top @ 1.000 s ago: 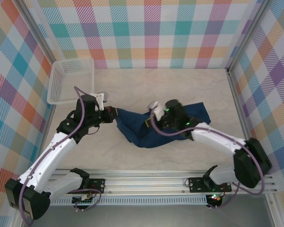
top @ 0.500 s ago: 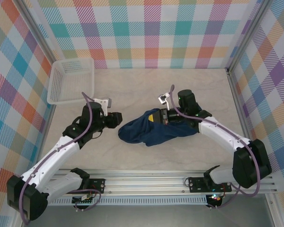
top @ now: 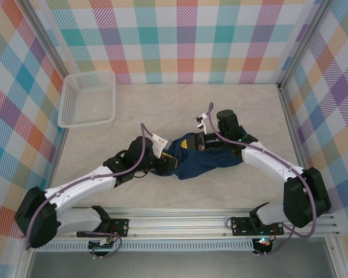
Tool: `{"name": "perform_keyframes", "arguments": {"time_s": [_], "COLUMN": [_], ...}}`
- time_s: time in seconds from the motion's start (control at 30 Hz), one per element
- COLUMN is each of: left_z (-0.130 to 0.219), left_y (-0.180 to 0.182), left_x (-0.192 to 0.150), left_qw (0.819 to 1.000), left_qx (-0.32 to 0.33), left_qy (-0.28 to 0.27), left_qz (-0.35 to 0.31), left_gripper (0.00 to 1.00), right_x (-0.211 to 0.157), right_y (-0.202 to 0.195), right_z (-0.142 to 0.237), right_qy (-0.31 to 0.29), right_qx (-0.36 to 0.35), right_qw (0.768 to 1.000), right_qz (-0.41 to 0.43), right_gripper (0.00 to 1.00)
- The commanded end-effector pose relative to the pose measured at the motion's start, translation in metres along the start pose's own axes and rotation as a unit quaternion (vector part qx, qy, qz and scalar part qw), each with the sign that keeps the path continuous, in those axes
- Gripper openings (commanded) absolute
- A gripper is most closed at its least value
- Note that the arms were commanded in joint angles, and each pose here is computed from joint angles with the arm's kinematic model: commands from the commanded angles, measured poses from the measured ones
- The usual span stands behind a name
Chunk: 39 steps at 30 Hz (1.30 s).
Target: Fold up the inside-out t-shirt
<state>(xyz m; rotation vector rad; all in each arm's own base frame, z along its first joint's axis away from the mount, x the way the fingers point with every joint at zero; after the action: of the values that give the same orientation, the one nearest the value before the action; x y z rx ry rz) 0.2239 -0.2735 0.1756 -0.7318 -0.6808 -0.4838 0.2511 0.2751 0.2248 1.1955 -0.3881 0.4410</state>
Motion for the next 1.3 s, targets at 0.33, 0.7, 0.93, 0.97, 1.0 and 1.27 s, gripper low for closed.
{"name": "perform_keyframes", "arguments": {"time_s": [0.33,0.7,0.93,0.97,1.0,1.27], "left_z": [-0.025,0.045,0.074,0.073,0.073,0.071], "left_y": [-0.017,-0.046,-0.054,-0.052,-0.052,-0.05], "left_x": [0.035,0.085,0.107,0.108,0.108,0.111], "left_qw": [0.998,0.989,0.982,0.982,0.981,0.978], "left_qx": [-0.037,-0.088,-0.093,-0.085,-0.083,-0.08], "left_qy": [-0.044,-0.116,-0.127,-0.126,-0.126,-0.124], "left_qz": [-0.035,0.013,0.102,0.112,0.119,0.146], "left_gripper": [0.27,0.0,0.0,0.0,0.0,0.0], "right_x": [0.01,0.014,0.033,0.034,0.034,-0.012], "right_y": [0.008,-0.02,-0.017,-0.015,-0.011,0.033], "right_z": [0.006,0.037,0.049,0.054,0.058,0.046], "right_qy": [-0.015,-0.012,-0.024,-0.028,-0.035,-0.06], "right_qx": [0.009,-0.189,-0.308,-0.322,-0.329,-0.226], "right_qw": [1.0,0.973,0.927,0.92,0.916,0.931], "right_qz": [0.012,0.129,0.214,0.22,0.226,0.279], "right_gripper": [0.0,0.01,0.27,0.32,0.36,0.51]}}
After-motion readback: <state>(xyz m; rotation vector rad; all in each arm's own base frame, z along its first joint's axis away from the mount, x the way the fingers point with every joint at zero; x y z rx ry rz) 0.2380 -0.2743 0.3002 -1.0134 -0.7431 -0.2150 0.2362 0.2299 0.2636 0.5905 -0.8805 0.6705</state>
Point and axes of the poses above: each hand's point on the last joint's axis, 136 mm out from that joint toward the fingers, its own z axis back along the fingers, its own y axis along the line the jaws close on, x = y × z, the point moved 2 cm from there along z, back along the fingers, and after that the axes turned 3 degrees about z, right-handed, at the moved point
